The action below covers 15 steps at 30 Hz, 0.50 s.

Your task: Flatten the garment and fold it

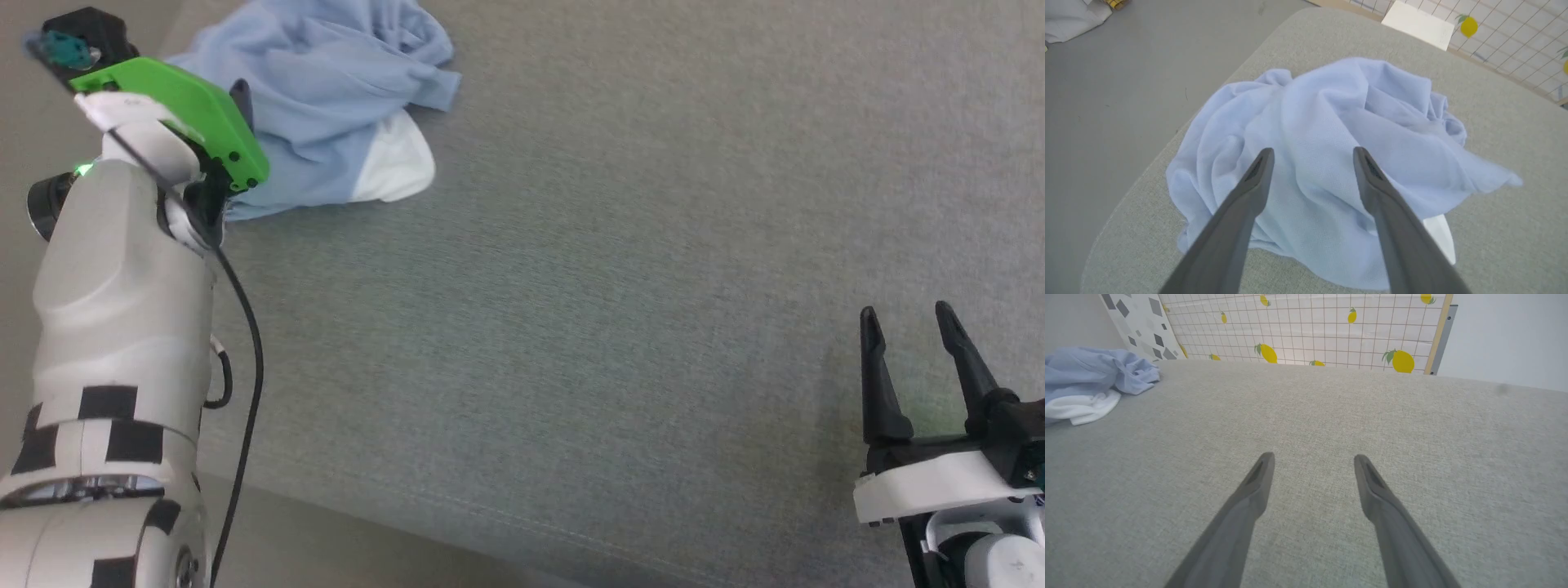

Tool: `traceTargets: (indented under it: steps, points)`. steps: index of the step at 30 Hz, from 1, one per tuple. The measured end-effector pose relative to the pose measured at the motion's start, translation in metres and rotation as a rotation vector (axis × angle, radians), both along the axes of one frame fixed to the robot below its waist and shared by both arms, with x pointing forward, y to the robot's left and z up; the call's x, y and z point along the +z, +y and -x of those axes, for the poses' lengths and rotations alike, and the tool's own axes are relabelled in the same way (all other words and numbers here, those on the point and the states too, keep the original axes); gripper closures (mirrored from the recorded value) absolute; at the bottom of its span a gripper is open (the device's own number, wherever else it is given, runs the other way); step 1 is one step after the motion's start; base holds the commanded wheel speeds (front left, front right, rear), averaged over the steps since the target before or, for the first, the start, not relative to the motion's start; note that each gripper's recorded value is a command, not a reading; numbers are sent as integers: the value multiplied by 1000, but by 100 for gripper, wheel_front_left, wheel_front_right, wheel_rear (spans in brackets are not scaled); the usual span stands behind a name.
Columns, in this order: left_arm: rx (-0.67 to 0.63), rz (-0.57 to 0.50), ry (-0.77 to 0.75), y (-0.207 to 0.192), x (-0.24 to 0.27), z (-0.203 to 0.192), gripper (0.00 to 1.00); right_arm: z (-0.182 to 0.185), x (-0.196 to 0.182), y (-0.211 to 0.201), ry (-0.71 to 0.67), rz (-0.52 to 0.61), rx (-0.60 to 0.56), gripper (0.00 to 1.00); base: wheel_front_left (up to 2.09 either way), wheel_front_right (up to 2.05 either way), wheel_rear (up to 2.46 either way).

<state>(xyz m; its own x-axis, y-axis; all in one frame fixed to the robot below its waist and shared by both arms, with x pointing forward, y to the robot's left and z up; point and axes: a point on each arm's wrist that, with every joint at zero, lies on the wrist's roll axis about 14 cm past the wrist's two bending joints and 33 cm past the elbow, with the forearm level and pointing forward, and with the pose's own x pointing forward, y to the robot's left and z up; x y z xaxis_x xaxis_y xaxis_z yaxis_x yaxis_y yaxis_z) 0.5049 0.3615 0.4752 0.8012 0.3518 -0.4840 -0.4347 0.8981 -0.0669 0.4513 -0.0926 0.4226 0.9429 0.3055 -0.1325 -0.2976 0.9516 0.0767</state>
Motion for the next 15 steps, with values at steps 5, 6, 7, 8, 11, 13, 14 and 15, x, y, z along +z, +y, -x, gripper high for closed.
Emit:
traceTargets:
  steps: [5,6,7,8,11,13,14,15]
  points:
    - [-19,72,294,-21,-69,3,0,0,-19,-16,44,24,-39,0,0,0,0]
    - [-20,89,351,-25,-83,7,0,0,-23,-19,53,27,-46,0,0,0,0]
    - [-17,93,380,-27,-90,8,0,0,-27,-21,62,30,-50,0,0,0,0]
    - [-18,95,412,-29,-97,8,0,1,-30,-23,72,32,-55,0,0,0,0]
    - [-29,124,464,-37,-106,2,0,2,-40,-28,98,39,-66,0,0,0,0]
    - [-29,129,374,-39,-99,-12,100,0,-43,-24,102,34,-57,0,0,0,0]
    - [-26,108,277,-36,-86,-16,100,-2,-37,-20,86,27,-49,0,0,0,0]
    - [-29,90,241,-35,-80,-18,100,-1,-35,-18,85,23,-46,0,0,0,0]
